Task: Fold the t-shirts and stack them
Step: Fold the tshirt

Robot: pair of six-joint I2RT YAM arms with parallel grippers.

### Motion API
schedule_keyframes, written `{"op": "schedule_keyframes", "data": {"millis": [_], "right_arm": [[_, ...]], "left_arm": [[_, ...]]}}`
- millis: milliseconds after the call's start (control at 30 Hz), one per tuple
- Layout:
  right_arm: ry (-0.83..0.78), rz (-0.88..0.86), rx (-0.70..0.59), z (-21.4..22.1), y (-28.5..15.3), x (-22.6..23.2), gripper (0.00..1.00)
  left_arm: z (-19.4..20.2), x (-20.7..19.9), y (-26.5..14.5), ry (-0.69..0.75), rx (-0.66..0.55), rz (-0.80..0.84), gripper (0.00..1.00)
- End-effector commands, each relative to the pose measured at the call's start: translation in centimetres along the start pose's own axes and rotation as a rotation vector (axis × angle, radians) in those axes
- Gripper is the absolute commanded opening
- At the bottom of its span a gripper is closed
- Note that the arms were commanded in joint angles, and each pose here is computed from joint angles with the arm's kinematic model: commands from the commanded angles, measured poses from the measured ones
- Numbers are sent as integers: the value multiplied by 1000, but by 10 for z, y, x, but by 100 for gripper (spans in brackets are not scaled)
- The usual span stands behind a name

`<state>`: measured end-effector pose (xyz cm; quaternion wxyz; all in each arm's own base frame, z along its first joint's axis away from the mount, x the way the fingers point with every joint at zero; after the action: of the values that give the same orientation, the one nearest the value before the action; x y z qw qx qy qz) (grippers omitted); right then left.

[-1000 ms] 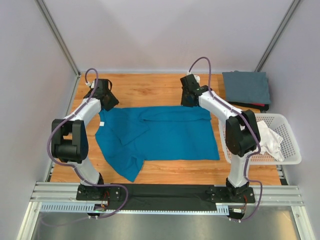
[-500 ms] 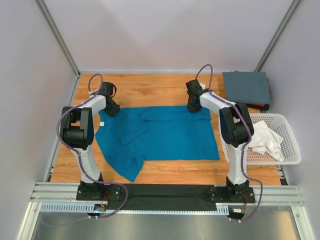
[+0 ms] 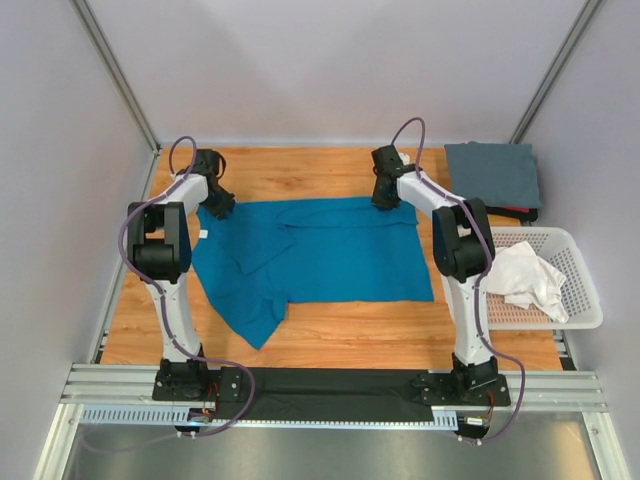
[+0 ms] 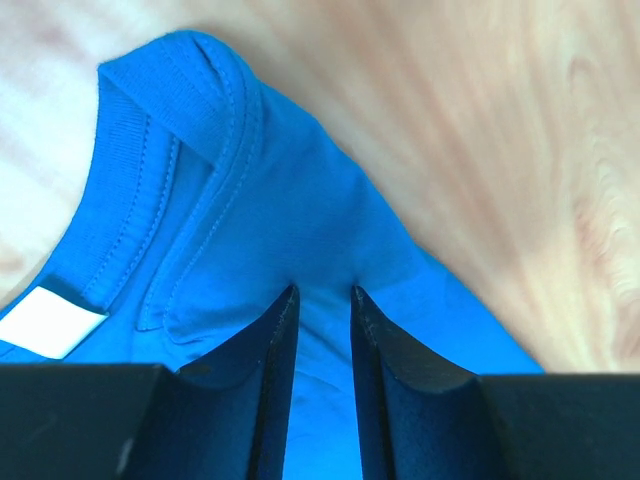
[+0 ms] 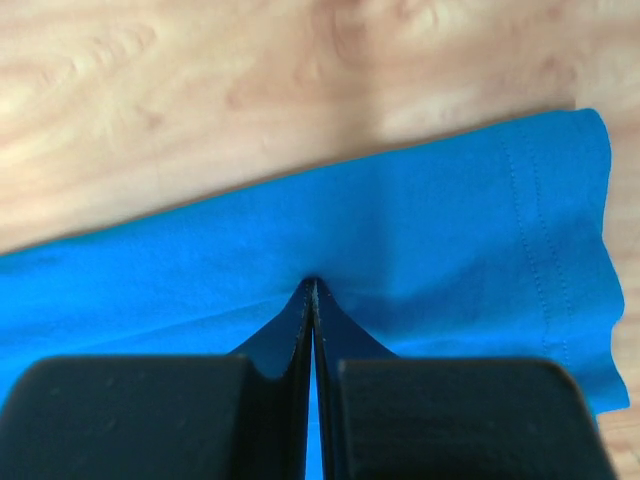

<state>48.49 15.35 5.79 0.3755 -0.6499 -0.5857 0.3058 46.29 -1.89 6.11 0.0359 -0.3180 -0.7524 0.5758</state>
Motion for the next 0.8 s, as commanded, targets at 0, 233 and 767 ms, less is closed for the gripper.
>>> {"op": "schedule_keyframes", "data": {"millis": [0, 233, 767], "right_arm": [[-21, 20, 39, -2, 21, -7, 1], [-49, -17, -28, -43, 37, 9, 5], [-49, -303, -298, -133, -86, 25, 31]], "left_arm": [[-5, -9, 15, 22, 19, -14, 34], [-30, -52, 28, 113, -3, 44, 34], [-63, -97, -62, 317, -119, 334, 64]]}}
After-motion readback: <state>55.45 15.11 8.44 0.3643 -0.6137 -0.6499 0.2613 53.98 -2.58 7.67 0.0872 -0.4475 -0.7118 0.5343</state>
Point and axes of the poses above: each gripper's point midway between its finger pads, its own y axis out along the fingers, its own x axis along the line the jaws close on, z = x × y, the point moved 4 cm from there along -y, back along the fingers, and after that the axes turned 7 degrees about -y, right-handed, at the moved point
